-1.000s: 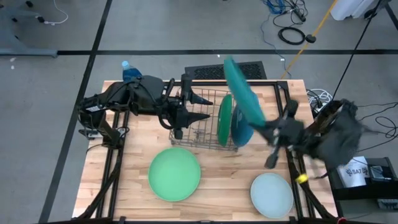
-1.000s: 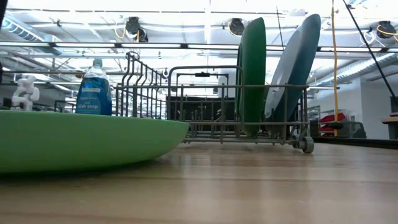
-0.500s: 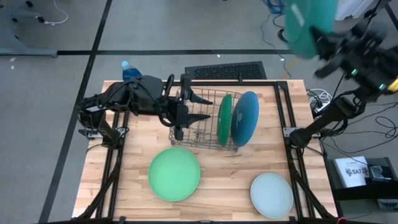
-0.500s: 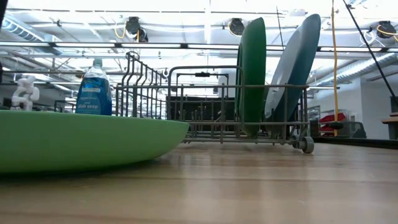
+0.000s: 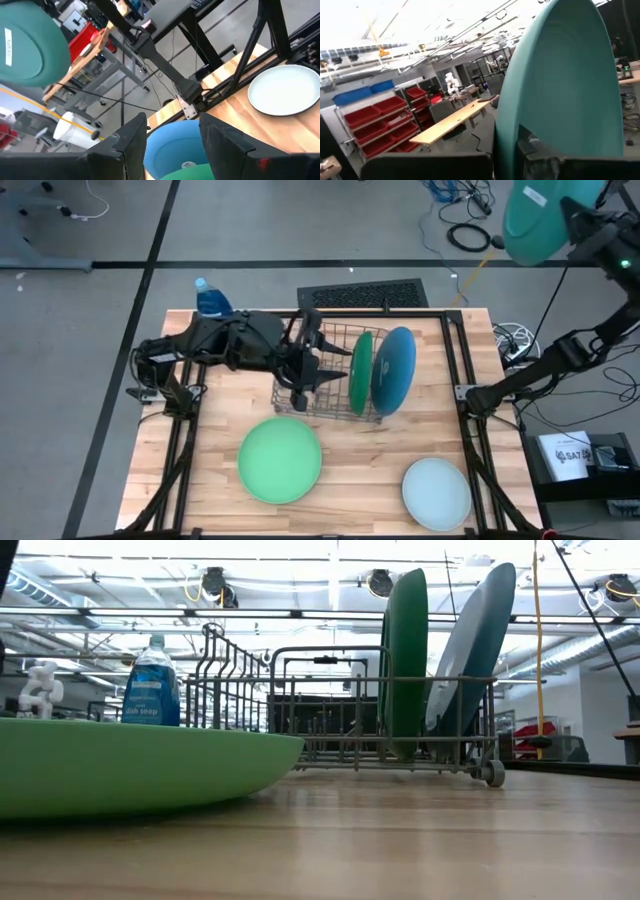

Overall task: Sort dishes
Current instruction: Put the green plate into the dish rack

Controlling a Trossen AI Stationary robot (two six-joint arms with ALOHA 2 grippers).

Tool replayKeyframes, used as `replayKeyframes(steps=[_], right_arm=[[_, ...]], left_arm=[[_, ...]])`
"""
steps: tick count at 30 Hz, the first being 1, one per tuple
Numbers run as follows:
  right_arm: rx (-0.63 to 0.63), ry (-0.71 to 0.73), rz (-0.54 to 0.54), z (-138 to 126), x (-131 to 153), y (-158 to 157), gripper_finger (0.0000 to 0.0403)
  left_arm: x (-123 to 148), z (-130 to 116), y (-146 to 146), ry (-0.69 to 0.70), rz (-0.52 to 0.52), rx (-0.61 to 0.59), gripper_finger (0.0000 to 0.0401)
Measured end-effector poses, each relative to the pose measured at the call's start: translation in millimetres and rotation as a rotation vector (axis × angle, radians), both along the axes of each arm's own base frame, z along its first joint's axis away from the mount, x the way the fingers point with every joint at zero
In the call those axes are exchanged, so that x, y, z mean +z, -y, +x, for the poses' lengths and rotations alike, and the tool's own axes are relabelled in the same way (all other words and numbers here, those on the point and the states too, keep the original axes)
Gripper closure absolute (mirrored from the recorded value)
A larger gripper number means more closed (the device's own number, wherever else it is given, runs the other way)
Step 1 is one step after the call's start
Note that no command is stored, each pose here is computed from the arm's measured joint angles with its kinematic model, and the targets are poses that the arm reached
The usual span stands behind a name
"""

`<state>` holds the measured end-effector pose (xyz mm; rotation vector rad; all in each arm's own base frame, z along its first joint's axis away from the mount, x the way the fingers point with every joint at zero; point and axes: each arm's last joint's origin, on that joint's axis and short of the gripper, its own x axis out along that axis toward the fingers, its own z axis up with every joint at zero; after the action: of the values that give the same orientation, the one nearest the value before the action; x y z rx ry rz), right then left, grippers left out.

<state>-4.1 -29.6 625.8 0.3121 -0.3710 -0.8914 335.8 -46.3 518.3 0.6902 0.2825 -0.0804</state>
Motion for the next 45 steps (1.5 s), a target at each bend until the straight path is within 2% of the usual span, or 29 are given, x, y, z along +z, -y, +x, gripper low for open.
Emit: replayKeyframes(steps=[7, 18, 23, 29, 32, 35, 39, 45], right_arm=[[-0.038, 0.037, 0.046, -50, -19, 12, 0.0394], [-0.097, 0.091, 0.098, -114, -82, 17, 0.0394], [-0.106, 0.11, 0.111, -130, -122, 16, 0.0394], [-0.1, 0.221, 0.119, -141, -170, 12, 0.0394], [-0.056, 0.294, 0.099, -132, -192, 8, 0.0394], [0.017, 0.367, 0.032, -113, -205, 2, 0.0394], [0.133, 0.418, -0.057, -68, -220, -5, 0.0394], [0.246, 0.459, -0.058, 6, -244, -11, 0.0394]], left_arm=[[-5, 4, 1, -0.024, -0.02, 0.005, 0.0219], [-5, 4, 1, -0.023, -0.061, 0.018, 0.0219], [-5, 4, 1, -0.024, -0.061, 0.018, 0.0219], [-5, 4, 1, -0.024, -0.078, 0.023, 0.0219], [-6, 5, 1, -0.026, -0.086, 0.027, 0.0219], [-6, 5, 1, -0.027, -0.085, 0.027, 0.0219], [-6, 5, 1, -0.032, -0.085, 0.029, 0.0219], [-11, 3, -1, -0.083, -0.078, 0.062, 0.0219]])
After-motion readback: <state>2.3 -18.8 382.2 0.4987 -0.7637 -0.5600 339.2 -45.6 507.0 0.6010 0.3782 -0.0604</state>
